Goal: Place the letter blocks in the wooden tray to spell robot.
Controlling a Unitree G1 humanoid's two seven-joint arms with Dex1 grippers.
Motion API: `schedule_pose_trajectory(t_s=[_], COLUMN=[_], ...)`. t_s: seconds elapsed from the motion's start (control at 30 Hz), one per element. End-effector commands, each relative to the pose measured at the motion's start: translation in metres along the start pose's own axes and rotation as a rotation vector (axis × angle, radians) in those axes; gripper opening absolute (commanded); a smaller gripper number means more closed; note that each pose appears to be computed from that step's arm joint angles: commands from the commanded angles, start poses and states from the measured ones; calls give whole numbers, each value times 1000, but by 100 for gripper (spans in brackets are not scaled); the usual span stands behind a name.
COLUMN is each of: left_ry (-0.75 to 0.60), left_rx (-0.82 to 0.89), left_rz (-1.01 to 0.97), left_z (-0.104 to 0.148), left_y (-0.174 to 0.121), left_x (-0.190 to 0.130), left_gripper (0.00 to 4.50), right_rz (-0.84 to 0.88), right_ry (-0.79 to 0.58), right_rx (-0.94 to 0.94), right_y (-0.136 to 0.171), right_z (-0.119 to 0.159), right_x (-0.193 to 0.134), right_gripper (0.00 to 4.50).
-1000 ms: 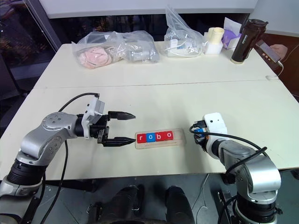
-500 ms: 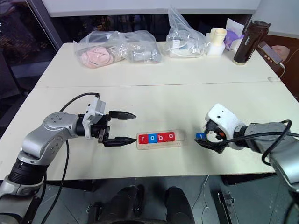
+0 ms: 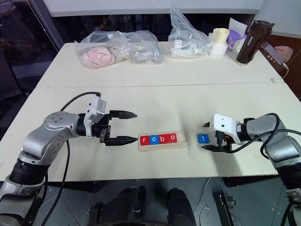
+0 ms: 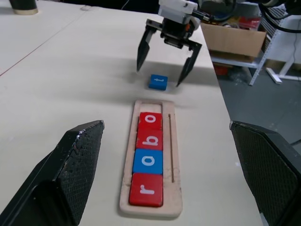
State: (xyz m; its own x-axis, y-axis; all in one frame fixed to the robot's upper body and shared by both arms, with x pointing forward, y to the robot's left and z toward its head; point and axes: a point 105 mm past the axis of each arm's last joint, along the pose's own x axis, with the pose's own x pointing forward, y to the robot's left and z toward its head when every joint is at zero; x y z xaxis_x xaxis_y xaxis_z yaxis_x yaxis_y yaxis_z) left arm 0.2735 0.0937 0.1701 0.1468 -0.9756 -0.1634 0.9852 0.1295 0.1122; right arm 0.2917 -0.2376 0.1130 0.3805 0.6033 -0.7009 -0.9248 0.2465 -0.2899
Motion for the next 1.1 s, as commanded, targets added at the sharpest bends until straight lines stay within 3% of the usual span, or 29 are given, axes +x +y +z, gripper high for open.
schedule_pose_trajectory(t_s=[0.03, 0.27, 0.37, 0.53, 0.8, 1.1], left_ry=[-14, -12, -11, -10, -9, -18], left_rx=[45, 47, 45, 43, 42, 47], left_rz=[6, 9, 11, 13, 13, 17], left_z=[10, 11, 10, 10, 9, 10], left_y=[-2, -2, -3, -2, -3, -3], left_x=[-4, -3, -4, -4, -3, -1], left_gripper=[450, 450, 450, 450, 450, 450], right_rz=[2, 5, 7, 8, 15, 94], right_ry=[-19, 20, 14, 21, -58, -31], right_rx=[-21, -13, -2, -11, -128, -184], right_y=[-3, -4, -4, -4, -8, 3], right_z=[7, -3, -3, -4, 41, 44], right_x=[-3, -1, 0, 2, 2, 19], right_gripper=[445, 445, 355, 111, 112, 112])
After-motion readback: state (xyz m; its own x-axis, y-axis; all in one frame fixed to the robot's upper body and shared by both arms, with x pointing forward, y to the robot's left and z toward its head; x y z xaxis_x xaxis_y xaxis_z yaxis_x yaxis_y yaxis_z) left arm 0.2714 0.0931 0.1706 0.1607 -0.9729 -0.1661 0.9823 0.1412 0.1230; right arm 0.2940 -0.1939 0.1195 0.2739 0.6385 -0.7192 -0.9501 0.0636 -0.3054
